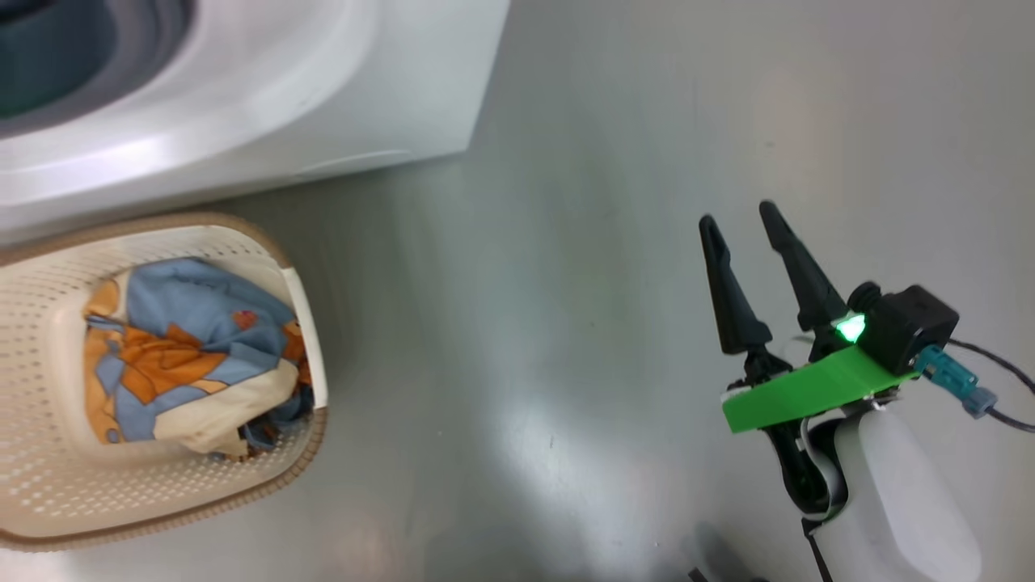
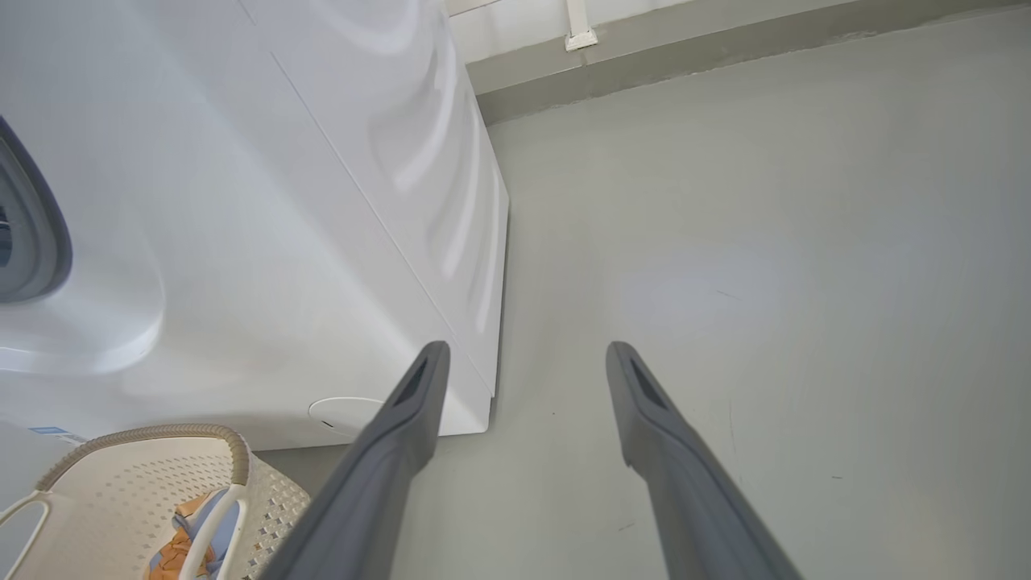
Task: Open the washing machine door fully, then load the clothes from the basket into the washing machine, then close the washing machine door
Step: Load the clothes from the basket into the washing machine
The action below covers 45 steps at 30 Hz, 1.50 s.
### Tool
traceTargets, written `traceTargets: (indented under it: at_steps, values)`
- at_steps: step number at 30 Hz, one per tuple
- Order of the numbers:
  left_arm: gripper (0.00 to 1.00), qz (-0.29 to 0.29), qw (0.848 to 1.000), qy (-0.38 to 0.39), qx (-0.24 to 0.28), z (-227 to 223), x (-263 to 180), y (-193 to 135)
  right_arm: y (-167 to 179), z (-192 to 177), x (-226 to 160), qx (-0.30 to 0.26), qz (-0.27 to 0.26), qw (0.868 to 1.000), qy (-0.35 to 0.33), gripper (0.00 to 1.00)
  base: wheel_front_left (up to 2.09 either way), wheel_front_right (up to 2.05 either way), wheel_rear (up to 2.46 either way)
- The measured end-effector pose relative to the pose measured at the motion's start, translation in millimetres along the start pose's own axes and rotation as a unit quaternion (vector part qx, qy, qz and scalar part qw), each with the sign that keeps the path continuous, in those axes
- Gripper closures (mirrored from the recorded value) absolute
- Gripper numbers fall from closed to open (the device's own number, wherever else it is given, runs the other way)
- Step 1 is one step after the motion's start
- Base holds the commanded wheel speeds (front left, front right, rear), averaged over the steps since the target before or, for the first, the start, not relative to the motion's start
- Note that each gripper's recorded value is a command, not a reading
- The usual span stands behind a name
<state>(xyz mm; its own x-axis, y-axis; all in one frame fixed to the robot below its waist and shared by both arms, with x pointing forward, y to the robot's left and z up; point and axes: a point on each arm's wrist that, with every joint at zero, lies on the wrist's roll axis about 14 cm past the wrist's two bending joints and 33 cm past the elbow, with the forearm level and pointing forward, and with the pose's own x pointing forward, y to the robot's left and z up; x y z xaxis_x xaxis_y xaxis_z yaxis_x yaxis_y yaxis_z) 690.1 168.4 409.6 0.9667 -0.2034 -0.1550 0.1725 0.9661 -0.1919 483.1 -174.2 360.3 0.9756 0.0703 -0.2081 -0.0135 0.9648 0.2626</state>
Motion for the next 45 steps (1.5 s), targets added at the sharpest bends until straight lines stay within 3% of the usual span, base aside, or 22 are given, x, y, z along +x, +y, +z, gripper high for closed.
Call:
traceTargets:
  at_steps: [11,24,31,45]
  values:
    - [0.0,0.004,0.999,-0.038,-0.008,10.3,-58.6,-11.8,12.6,18.6,-13.3,-0.007,0.011,1.0,-0.016,0.0,0.0,0.0,0.0]
    - [0.0,0.016,0.991,-0.129,-0.008,56.0,-145.0,-31.7,27.2,45.5,-37.4,-0.004,0.023,0.999,-0.044,0.0,0.0,0.0,0.0]
    - [0.0,0.048,0.986,-0.16,-0.02,66.1,-196.1,-26.5,31.6,58.8,-52.8,-0.013,0.026,0.998,-0.058,0.0,0.0,0.0,0.0]
    - [0.0,0.092,0.984,-0.151,-0.008,48.0,-272.9,-30.6,40.6,71.8,-83.2,-0.024,0.034,0.996,-0.073,0.0,0.0,0.0,0.0]
